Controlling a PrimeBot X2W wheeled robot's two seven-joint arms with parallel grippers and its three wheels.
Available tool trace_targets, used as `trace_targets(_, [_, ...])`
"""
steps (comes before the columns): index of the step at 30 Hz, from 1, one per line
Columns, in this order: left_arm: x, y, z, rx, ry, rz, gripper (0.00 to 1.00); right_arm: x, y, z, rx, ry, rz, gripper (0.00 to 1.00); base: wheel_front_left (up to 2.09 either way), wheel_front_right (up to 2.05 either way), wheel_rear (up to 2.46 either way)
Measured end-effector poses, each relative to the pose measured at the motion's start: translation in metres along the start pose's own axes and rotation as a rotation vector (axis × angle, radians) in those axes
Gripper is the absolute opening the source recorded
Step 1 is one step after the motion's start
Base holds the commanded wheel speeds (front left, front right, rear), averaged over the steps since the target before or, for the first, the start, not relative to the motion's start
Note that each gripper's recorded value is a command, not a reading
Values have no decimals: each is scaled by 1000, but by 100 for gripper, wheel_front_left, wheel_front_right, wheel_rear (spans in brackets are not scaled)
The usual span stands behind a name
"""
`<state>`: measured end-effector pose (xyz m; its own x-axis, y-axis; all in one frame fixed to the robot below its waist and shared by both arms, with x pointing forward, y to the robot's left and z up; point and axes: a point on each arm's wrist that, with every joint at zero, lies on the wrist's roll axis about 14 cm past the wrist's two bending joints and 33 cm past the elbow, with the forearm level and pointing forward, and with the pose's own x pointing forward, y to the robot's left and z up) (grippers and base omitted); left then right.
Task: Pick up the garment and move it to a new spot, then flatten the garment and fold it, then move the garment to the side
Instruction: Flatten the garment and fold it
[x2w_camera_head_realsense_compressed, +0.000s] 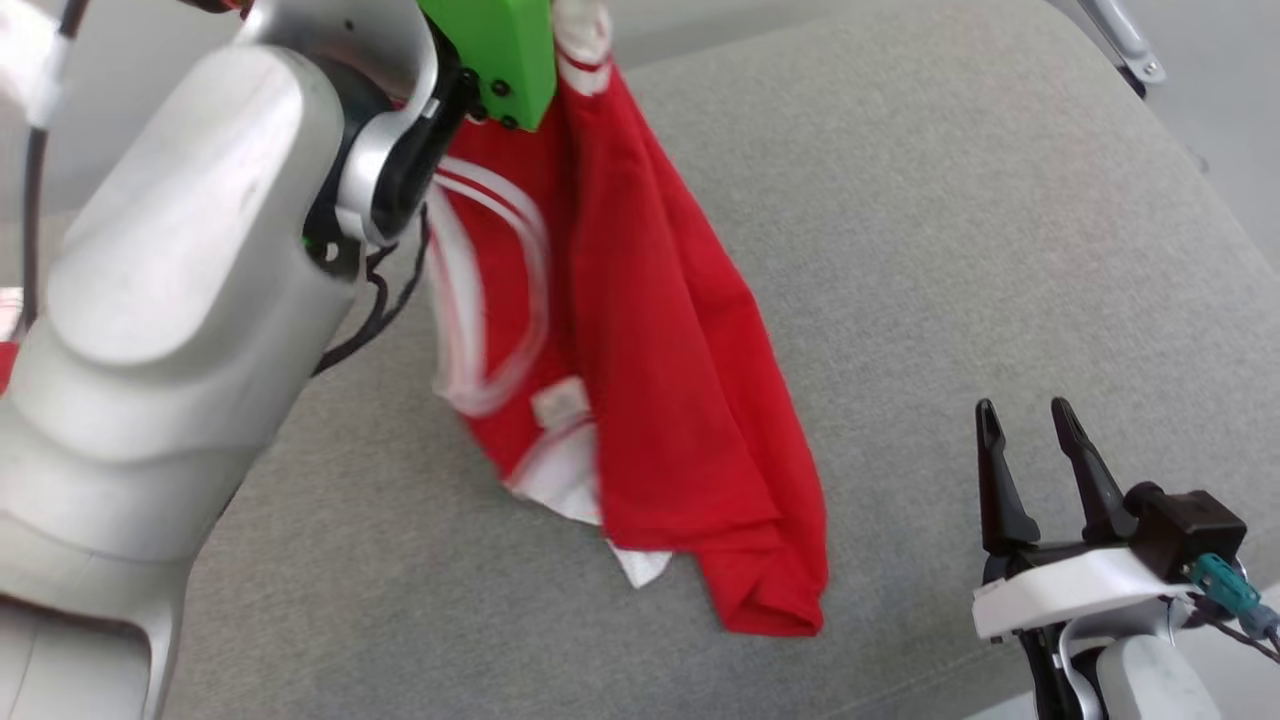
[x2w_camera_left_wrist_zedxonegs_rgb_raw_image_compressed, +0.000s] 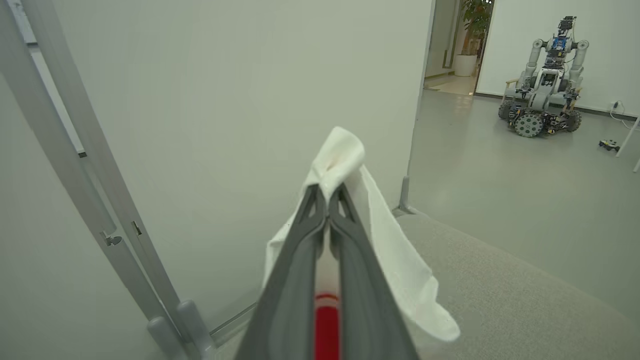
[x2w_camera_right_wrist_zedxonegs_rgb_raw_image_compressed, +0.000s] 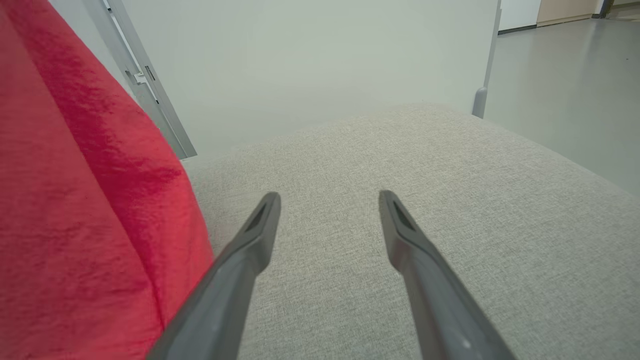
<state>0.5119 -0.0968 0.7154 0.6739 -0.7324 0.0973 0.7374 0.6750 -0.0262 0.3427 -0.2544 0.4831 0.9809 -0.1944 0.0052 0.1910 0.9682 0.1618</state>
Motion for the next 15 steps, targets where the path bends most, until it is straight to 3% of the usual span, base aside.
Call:
trace_targets(2, [14,19,-27,-1,32,52,0,3,-3,-2,2,8,-12,100,0,0,0])
trace_targets(4, [28,28,-59,-48,71,55,26,4,-7,-6,2,21,-25,100,0,0,0])
trace_targets(6, [38,34,-80,-107,75,71,61,4,-10,-6,1,25,-38,100,0,0,0])
trace_targets(7, [42,33,-89,-155,75,63,100,3,-15,-8,-2,31,-52,100,0,0,0])
trace_targets(11, [50,14,-139,-275,120,27,100,-6,-32,-11,-21,50,-107,100,0,0,0])
trace_targets(15, [38,-1,-165,-327,108,23,100,-20,-44,-14,-46,69,-145,100,0,0,0])
